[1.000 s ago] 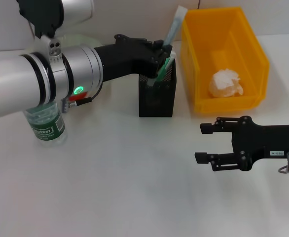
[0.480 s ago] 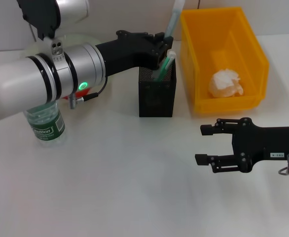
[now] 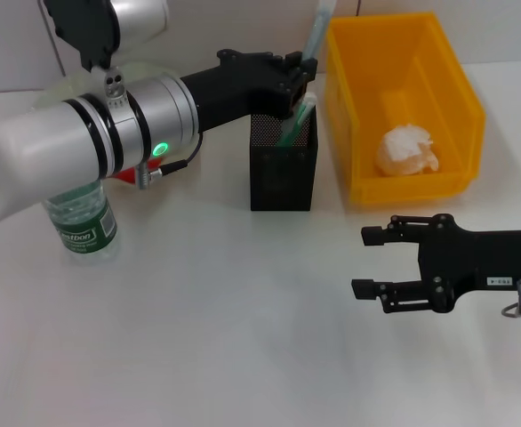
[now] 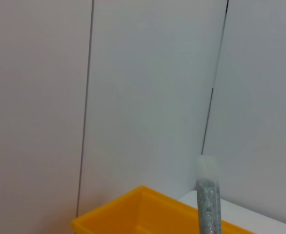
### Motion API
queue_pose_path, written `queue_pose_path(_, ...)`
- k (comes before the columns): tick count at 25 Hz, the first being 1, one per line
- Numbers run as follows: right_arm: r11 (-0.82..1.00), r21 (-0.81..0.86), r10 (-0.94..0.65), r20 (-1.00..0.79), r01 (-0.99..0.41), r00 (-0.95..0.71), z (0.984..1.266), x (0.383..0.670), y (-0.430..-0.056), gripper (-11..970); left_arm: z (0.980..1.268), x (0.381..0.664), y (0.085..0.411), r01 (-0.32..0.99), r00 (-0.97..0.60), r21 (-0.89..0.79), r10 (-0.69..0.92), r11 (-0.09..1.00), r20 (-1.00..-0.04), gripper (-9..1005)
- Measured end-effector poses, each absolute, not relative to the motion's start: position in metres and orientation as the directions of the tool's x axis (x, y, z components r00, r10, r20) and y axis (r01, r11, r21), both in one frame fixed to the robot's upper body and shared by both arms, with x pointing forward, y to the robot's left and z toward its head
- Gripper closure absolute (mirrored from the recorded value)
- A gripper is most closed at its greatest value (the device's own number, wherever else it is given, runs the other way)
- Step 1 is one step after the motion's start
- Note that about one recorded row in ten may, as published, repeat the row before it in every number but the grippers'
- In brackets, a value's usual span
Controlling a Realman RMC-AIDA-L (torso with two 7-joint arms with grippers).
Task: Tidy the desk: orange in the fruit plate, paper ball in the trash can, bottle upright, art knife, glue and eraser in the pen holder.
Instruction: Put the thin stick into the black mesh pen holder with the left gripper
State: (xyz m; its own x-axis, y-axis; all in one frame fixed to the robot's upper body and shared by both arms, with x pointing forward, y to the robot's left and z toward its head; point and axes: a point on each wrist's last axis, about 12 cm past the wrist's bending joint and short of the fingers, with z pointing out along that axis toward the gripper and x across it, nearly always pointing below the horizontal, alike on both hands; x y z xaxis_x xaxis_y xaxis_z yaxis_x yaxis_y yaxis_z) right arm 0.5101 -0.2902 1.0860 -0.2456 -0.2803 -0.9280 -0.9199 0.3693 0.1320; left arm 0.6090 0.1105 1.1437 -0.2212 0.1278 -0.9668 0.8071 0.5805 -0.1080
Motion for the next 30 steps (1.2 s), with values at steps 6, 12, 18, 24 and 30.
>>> queue_pose_path(6, 0.369, 0.143, -0.275, -0.927, -0.918, -0.255, 1.084, 0.509, -0.290, 193, 1.135, 0.614, 0.117, 0.789, -0.200, -0.108, 0.086, 0.605, -0.976, 865)
queue_pose_path(12, 0.369, 0.143, -0.274, -0.927, -0.918, -0.255, 1.084, 0.509, -0.290, 193, 1.127, 0.619, 0.125, 0.762, -0.185, -0.113, 0.047, 0.637, -0.982, 865)
queue_pose_path(18, 0.369, 0.145, -0.273, -0.927, -0.918, -0.257, 1.084, 0.509, -0.289, 193, 1.121, 0.623, 0.126, 0.754, -0.189, -0.108, 0.056, 0.648, -0.980, 866)
queue_pose_path(24, 0.371, 0.147, -0.272, -0.927, -0.917, -0.258, 1.085, 0.510, -0.289, 193, 1.118, 0.623, 0.127, 0.751, -0.179, -0.113, 0.035, 0.651, -0.983, 867)
queue_pose_path(30, 0.371, 0.144, -0.273, -0.927, -0.918, -0.256, 1.085, 0.511, -0.289, 193, 1.111, 0.621, 0.127, 0.751, -0.196, -0.120, 0.045, 0.649, -0.980, 867)
